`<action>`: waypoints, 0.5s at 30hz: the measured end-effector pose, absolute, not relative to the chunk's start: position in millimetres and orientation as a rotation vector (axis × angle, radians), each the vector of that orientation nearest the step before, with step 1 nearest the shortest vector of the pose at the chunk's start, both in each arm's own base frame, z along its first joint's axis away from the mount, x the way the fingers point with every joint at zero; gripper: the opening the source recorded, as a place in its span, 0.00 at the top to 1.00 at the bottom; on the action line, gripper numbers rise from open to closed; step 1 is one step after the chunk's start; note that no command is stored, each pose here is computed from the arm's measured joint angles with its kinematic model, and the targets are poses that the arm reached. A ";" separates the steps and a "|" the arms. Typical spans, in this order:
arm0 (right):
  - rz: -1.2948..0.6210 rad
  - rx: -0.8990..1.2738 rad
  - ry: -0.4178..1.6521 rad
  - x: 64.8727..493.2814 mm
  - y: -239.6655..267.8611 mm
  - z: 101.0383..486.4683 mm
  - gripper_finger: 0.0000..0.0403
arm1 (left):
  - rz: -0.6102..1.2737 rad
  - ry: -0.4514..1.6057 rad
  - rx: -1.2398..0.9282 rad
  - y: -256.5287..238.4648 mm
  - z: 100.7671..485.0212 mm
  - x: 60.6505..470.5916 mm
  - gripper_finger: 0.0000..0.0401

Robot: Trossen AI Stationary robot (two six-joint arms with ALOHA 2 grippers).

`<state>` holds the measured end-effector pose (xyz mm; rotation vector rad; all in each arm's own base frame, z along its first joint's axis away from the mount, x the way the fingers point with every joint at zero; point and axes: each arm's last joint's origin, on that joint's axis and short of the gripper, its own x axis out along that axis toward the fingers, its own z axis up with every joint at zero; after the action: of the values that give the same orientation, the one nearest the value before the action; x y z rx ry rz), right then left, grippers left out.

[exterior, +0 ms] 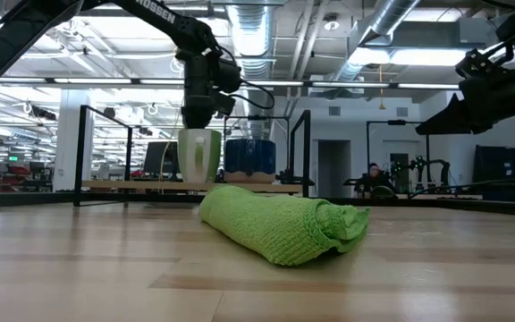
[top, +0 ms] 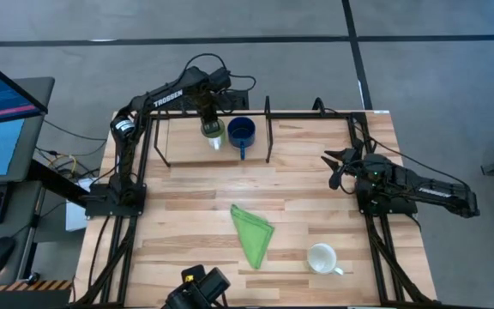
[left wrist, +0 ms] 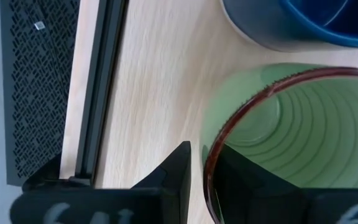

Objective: Stack small to large cups/mugs on shelf
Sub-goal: Put the green mug on the shelf

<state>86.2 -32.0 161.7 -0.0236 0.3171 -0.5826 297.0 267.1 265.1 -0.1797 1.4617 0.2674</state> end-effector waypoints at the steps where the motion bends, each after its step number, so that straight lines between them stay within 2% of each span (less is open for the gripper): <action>1: -0.583 -0.024 0.317 86.2 -32.0 161.7 0.68 | 0.262 1.465 -0.178 266.8 265.2 296.6 0.87; 6: -0.583 -0.024 0.317 86.2 -32.0 161.7 0.68 | 0.228 1.470 -0.146 266.2 265.2 296.8 0.86; 15: -0.583 -0.024 0.317 86.2 -32.0 161.7 0.68 | 0.168 1.407 -0.152 264.4 265.7 302.2 0.79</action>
<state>86.2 -32.0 161.7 -0.0236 0.3171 -0.5830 302.2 264.4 265.7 -0.1524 1.4065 0.1684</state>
